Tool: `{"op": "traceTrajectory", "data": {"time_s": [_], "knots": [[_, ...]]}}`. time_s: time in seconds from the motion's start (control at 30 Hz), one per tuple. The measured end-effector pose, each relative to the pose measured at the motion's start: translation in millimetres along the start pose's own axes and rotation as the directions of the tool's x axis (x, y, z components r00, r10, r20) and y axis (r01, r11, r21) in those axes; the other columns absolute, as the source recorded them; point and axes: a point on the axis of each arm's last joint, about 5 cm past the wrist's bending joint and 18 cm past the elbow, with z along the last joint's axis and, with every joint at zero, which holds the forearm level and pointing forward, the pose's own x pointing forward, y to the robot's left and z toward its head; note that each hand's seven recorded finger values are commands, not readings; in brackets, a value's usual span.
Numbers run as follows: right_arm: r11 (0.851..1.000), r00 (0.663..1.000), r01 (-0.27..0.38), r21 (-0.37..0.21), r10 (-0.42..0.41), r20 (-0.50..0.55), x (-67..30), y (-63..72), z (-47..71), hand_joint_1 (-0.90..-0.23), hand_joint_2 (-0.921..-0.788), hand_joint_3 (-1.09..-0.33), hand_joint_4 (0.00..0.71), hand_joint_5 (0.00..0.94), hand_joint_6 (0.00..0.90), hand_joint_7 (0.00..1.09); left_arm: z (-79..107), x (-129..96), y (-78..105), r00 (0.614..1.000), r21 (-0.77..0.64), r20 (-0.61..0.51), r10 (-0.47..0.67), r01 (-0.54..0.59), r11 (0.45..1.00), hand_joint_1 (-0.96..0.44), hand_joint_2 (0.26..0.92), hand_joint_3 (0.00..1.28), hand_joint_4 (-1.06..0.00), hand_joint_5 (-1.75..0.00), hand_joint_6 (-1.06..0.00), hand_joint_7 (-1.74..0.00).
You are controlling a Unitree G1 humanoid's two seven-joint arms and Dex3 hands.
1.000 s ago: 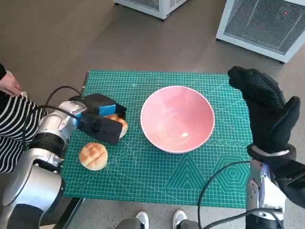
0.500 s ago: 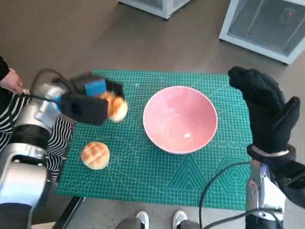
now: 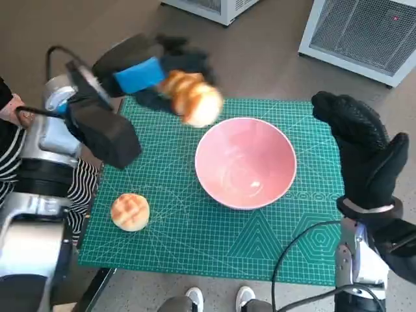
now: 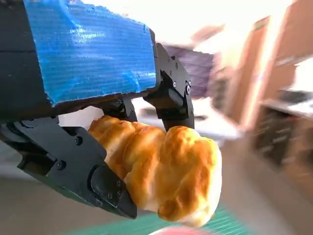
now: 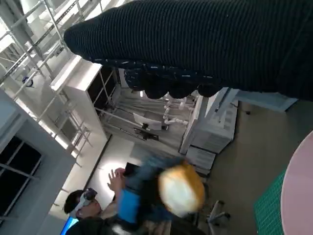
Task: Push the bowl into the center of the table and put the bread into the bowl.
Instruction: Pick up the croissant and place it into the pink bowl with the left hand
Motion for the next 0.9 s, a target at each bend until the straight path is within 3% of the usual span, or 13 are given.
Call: {"op": "traceTrajectory", "data": {"time_s": [0.37, 0.7, 0.9], "knots": [[1.0, 1.0, -0.003, 0.0, 0.003, -0.006, -4.1, -0.5, -1.2, -0.7, -0.921, -0.695, 0.172, 0.0, 0.076, 0.46, 8.1, 24.1, -38.1, 0.989, -0.09, 0.082, -0.127, 0.134, 0.987, 0.0, 0.919, 0.03, -0.74, -1.13, -0.67, -1.11], [1.0, 1.0, 0.002, 0.002, -0.002, -0.023, -10.6, -1.2, -1.8, -0.704, -0.921, -0.695, 0.166, 0.0, 0.076, 0.46, 9.0, 37.4, -73.6, 0.958, -0.087, 0.048, -0.281, 0.284, 0.955, 0.0, 0.92, 0.06, -0.7, -1.16, -0.64, -1.14], [1.0, 1.0, 0.002, 0.0, -0.002, -0.018, -11.1, -0.9, -0.4, -0.705, -0.921, -0.696, 0.165, 0.0, 0.076, 0.46, 8.8, 42.3, -88.8, 0.941, -0.086, 0.012, -0.339, 0.339, 0.937, 0.0, 0.92, 0.06, -0.69, -1.24, -0.65, -1.06]]}}
